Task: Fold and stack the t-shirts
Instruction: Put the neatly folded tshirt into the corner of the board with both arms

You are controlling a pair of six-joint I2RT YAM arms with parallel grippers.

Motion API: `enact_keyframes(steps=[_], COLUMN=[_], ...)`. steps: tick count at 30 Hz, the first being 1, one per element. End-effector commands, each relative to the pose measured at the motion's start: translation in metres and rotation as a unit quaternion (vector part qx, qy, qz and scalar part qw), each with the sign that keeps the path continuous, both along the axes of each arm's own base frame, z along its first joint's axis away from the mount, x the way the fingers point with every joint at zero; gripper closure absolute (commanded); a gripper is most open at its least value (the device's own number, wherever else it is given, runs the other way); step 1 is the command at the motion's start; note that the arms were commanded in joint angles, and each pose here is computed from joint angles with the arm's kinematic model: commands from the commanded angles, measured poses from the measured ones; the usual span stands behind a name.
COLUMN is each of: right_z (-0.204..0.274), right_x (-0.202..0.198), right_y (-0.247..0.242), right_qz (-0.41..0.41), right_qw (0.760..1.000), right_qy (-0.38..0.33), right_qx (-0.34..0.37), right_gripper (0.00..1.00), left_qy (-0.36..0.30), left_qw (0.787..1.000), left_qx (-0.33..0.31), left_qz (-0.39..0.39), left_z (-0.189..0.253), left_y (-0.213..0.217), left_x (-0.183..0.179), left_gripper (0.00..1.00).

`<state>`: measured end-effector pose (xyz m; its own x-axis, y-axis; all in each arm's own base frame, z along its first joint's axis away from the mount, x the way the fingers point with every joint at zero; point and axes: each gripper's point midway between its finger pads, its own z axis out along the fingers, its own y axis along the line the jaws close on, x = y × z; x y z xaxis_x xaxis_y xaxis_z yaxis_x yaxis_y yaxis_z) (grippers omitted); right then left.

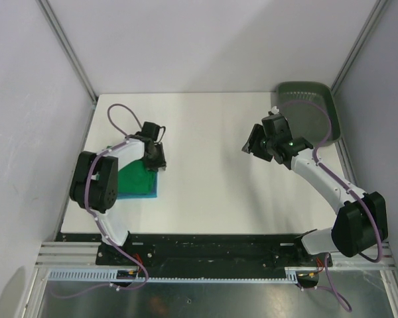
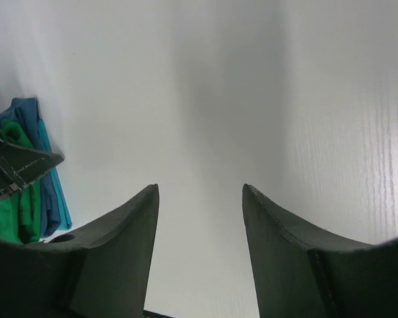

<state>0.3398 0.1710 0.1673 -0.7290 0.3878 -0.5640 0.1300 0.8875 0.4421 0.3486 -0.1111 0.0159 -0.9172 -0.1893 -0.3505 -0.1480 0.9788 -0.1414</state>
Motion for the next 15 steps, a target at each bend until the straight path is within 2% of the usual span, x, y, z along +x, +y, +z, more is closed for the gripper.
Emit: enact_keyframes(steps=[1,10,15], right_z=[0.007,-0.003,-0.004], right_x=[0.005,0.005,0.004], right_y=[0.007,0.015,0.017], right_qz=[0.010,0.030,0.039], right_qw=[1.000,0.999,0.999], right_qy=[-0.016,-0.003,-0.002], right_qx=[0.017,0.026,0.025], right_gripper=[0.42,0.42,0.43], left_qy=[0.038,0.050,0.045], left_qw=[0.998,0.994,0.995], left_qx=[0.041,0.074,0.054], left_qz=[0.007,0.059,0.067], left_z=[-0.005,0.008,0.013], left_y=[0.048,0.120,0.122], left_x=[-0.022,-0.042,-0.046], left_gripper=[0.61,0.60,0.60])
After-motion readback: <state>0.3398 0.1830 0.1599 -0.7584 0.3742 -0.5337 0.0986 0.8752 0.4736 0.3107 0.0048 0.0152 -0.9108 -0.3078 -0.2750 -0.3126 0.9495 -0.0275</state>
